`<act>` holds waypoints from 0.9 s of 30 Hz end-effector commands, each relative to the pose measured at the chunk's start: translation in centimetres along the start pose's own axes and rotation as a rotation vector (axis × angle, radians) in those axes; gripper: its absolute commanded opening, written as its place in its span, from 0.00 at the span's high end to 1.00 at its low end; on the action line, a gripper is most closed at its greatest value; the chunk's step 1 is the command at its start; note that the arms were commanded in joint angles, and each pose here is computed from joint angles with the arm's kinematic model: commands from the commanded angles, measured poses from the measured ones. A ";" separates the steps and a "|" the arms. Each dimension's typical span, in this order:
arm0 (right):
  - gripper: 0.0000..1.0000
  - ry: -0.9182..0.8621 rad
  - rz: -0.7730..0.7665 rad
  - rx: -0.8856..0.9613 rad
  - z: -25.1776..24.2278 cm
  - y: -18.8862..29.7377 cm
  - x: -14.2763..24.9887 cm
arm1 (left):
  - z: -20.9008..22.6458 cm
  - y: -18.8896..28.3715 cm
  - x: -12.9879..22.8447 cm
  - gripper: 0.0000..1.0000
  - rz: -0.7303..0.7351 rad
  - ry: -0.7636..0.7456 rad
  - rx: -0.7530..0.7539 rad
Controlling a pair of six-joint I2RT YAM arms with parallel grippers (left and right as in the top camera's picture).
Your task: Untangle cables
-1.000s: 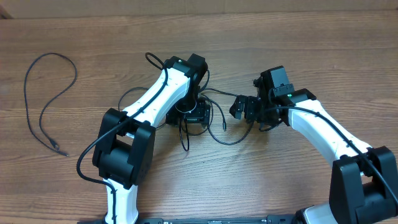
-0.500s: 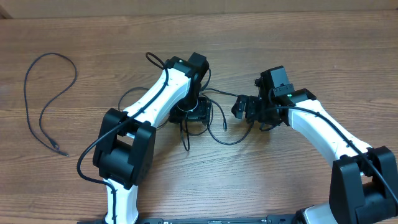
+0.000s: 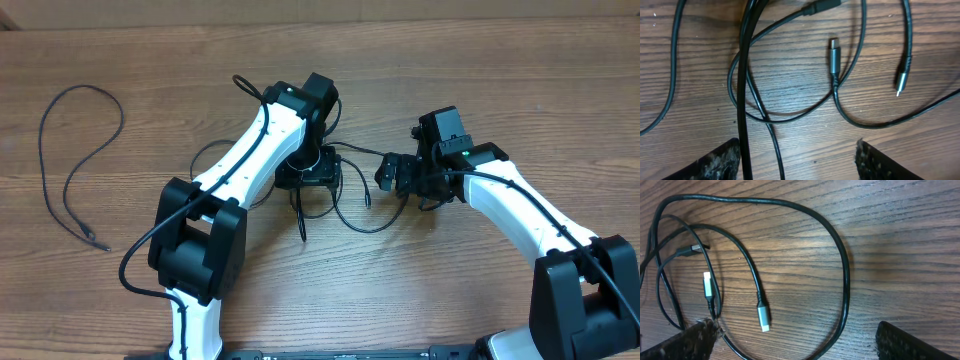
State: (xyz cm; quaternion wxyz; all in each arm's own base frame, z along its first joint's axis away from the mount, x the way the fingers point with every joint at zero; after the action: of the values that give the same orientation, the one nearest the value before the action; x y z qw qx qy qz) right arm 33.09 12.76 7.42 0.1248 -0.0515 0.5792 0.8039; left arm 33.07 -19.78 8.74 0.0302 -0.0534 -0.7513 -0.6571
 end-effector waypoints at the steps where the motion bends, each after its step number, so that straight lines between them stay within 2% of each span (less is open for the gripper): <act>1: 0.00 -0.010 0.001 0.017 -0.4 -0.2 0.1 | -0.6 2.2 -0.2 0.25 -0.052 -0.002 0.024; 7: 0.00 -0.010 0.001 0.024 -0.5 -0.2 0.1 | 0.6 1.6 0.4 0.22 -0.033 0.006 -0.039; 16: 0.00 -0.010 0.001 0.024 -0.5 -0.2 0.1 | 1.3 0.5 1.2 0.23 0.002 0.011 -0.063; 20: 0.00 -0.013 0.013 0.026 -0.6 -0.2 0.4 | 2.4 0.5 1.0 0.23 -0.020 0.011 -0.134; 23: 0.00 -0.016 0.031 0.029 -0.7 -0.2 0.8 | 2.8 0.5 0.9 0.29 -0.025 0.011 -0.159; 25: 0.00 -0.017 0.033 0.031 -0.7 -0.2 0.9 | 2.8 0.5 1.0 0.39 -0.022 0.012 -0.156; 27: 0.00 -0.016 0.029 0.029 -0.7 -0.2 0.7 | 2.6 0.4 1.1 0.44 -0.021 0.013 -0.151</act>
State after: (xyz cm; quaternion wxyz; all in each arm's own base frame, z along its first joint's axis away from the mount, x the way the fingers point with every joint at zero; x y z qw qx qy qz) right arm 32.41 12.48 7.15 0.1160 -0.0391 0.5872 0.8001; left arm 32.16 -17.28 7.91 0.0345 -0.0569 -0.7034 -0.7077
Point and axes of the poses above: each gripper's point midway between its finger pads, its own y axis back along the fingers, its own z axis along the line the jaws close on, x = y × z, the point moved 2 cm from there along y, back along the fingers, and after that the axes turned 1 degree about y, right-handed, at the moved point
